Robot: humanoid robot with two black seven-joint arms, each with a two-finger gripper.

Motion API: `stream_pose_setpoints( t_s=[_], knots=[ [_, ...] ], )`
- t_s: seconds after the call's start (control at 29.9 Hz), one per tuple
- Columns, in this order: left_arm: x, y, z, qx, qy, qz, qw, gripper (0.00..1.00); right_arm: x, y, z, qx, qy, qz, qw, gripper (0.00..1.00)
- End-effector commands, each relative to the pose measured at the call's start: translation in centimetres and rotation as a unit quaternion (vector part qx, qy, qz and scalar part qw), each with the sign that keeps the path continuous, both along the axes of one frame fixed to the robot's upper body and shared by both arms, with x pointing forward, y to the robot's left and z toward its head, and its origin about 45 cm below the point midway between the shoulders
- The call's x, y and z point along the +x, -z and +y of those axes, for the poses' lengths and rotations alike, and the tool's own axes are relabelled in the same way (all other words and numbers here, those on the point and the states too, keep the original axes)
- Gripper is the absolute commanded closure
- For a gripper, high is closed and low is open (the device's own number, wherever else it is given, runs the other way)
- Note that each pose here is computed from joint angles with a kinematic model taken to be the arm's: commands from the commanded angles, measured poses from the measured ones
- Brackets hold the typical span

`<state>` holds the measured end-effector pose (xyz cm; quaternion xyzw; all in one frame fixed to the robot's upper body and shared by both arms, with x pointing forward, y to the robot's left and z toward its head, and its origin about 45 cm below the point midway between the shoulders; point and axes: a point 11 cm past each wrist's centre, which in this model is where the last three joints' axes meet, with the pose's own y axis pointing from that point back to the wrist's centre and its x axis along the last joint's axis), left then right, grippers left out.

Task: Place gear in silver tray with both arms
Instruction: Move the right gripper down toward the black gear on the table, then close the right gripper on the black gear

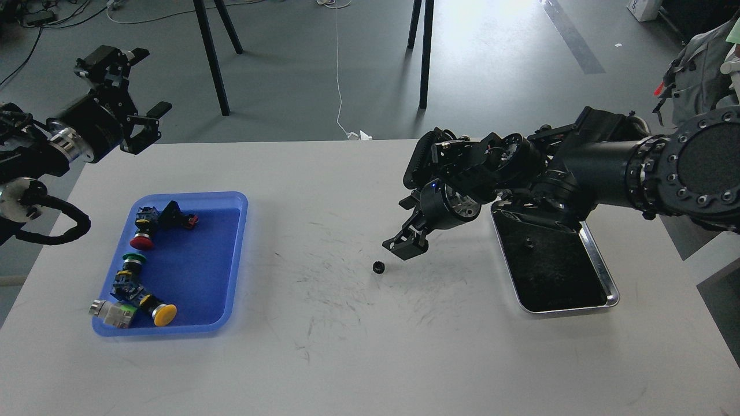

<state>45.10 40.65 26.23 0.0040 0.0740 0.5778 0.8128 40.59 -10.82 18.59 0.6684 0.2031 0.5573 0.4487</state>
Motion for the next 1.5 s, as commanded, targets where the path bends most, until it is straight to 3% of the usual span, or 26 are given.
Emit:
stream_pose_setpoints(
  t_s=[0.0, 0.77, 1.47],
  knots=[
    [-0.2, 0.2, 0.4, 0.002, -0.005, 0.002, 1.0, 0.01, -0.2, 0.4, 0.0, 0.006, 0.003, 0.005, 1.0, 0.08],
    [-1.0, -0.2, 2.4, -0.007, -0.027, -0.003, 1.0, 0.01, -2.6, 2.8, 2.6, 0.143, -0.009, 0.0, 0.99, 0.1],
    [-1.0, -1.0, 3.2, -0.014, -0.038, -0.015, 0.999, 0.01, -4.5, 6.9, 0.9, 0.145, 0.017, 0.027, 0.989, 0.1]
  ],
)
